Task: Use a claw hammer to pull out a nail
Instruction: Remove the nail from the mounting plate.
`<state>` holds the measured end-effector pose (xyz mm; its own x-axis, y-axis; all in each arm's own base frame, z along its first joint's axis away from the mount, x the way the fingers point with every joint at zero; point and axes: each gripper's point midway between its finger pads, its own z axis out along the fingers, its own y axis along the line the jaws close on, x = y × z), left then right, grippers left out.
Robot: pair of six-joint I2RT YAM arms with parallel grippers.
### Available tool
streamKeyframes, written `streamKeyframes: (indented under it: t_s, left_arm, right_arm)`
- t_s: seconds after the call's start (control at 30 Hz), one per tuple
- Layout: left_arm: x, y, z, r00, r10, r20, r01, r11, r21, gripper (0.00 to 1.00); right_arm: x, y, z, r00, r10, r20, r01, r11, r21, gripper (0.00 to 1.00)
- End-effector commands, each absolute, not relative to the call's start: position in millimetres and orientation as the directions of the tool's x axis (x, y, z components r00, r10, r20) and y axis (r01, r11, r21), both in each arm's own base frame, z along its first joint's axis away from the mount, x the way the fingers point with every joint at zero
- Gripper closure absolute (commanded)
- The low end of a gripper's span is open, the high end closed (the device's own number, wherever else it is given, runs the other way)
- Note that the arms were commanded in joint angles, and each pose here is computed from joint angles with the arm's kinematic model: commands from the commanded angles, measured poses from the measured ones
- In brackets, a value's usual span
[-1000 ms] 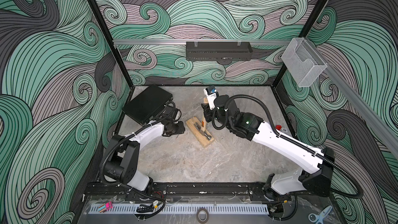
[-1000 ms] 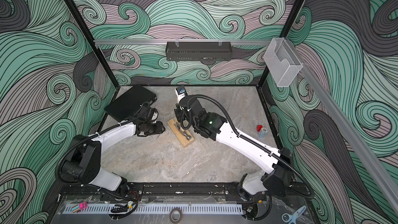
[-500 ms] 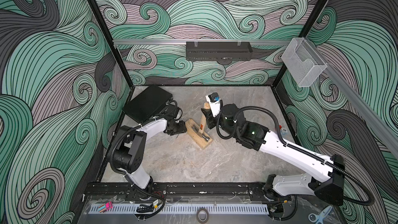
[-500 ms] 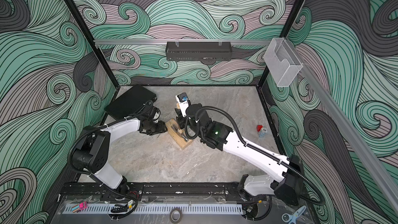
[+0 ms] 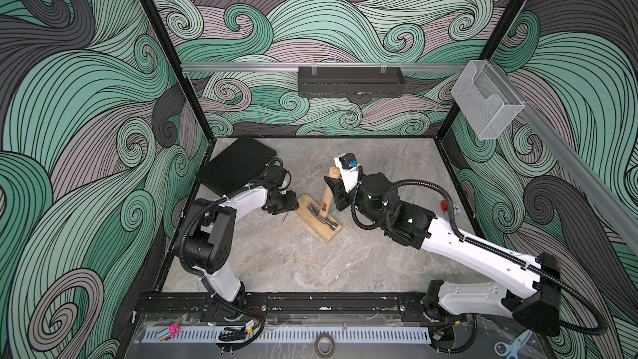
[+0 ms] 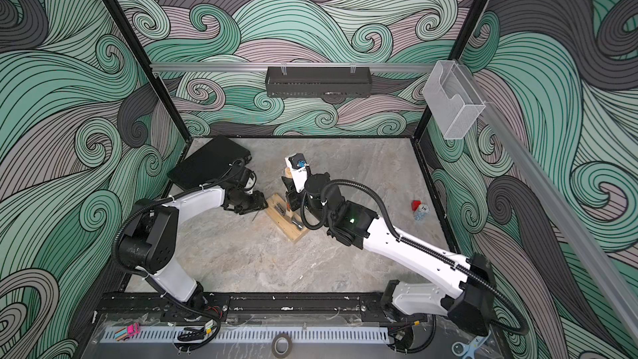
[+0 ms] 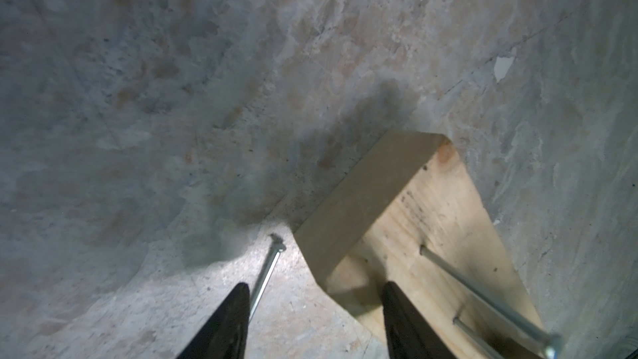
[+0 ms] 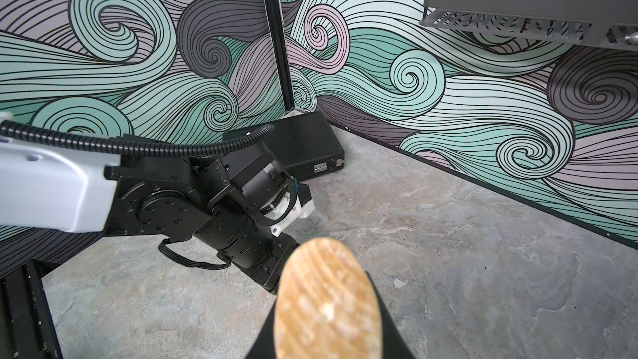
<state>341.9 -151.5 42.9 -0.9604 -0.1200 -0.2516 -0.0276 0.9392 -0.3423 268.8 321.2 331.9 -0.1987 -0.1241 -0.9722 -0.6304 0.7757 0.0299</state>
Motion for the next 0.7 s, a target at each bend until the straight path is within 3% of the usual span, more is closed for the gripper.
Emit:
streamKeyframes:
  t_s: [0.0,0.67]
  left_arm:
    - [333.4,-146.5,32.4,-0.978,-0.102,-0.184,-0.039,0.946,-0.321,0.42]
    - [317.9,-138.2,9.2,-0.989,-0.098,-0.108,-0.065,0.958,-0.278,0.50]
  right_arm:
    - [262.8,324.6,366.2,-0.150,-0.003,-0.989,-0.649,0.755,0.096,1.00]
    - [253.7,326.6,362.1,-0.105,0.002,-0.994,-0.682,0.728,0.073,1.00]
